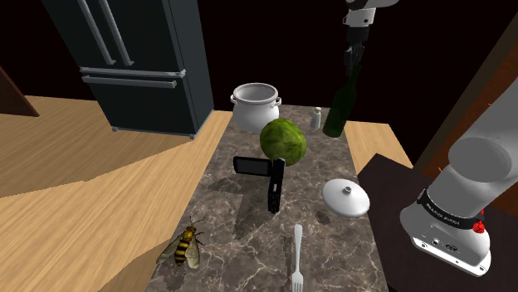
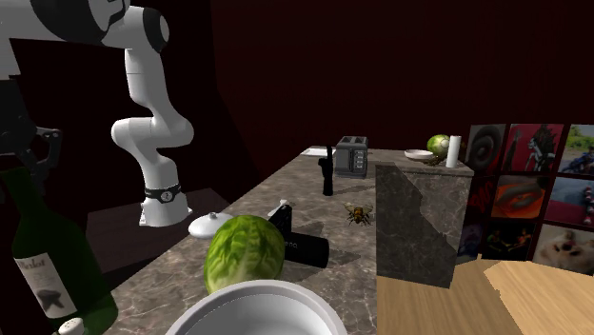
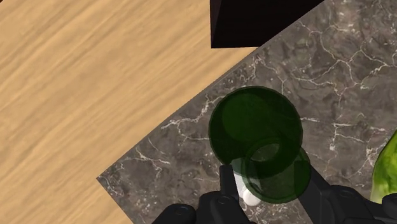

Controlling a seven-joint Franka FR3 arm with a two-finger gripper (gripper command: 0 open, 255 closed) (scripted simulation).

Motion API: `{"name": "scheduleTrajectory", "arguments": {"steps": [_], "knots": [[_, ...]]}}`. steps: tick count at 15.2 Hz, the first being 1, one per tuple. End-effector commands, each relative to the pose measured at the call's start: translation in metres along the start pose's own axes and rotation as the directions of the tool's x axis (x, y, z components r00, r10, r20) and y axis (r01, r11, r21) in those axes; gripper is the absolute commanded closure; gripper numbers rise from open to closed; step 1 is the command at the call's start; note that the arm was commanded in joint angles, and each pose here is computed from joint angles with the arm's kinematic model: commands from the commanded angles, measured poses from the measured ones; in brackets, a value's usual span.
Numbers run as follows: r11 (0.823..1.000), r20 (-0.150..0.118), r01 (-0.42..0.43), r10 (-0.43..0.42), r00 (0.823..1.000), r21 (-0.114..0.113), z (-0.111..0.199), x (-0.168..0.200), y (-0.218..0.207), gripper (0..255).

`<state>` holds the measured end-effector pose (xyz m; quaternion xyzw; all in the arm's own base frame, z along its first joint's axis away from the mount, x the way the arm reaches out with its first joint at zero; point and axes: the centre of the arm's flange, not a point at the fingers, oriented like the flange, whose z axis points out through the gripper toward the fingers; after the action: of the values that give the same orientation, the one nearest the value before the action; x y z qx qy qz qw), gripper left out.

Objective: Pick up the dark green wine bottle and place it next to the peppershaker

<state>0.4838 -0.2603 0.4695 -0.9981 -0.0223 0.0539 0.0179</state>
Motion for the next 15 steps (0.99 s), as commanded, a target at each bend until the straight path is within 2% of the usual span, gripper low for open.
{"name": "scheduleTrajectory", "arguments": {"steps": [1, 4, 5, 10, 14, 15], "knots": [[1.000, -0.001, 0.000, 0.000, 1.000, 0.000, 0.000, 0.000, 0.000, 255], [1.000, -0.001, 0.000, 0.000, 1.000, 0.000, 0.000, 0.000, 0.000, 255], [1.000, -0.001, 0.000, 0.000, 1.000, 0.000, 0.000, 0.000, 0.000, 0], [1.000, -0.001, 0.000, 0.000, 1.000, 0.000, 0.000, 0.000, 0.000, 0], [1.000, -0.001, 0.000, 0.000, 1.000, 0.000, -0.050, 0.000, 0.000, 0], [1.000, -0.001, 0.000, 0.000, 1.000, 0.000, -0.050, 0.000, 0.000, 0]]}}
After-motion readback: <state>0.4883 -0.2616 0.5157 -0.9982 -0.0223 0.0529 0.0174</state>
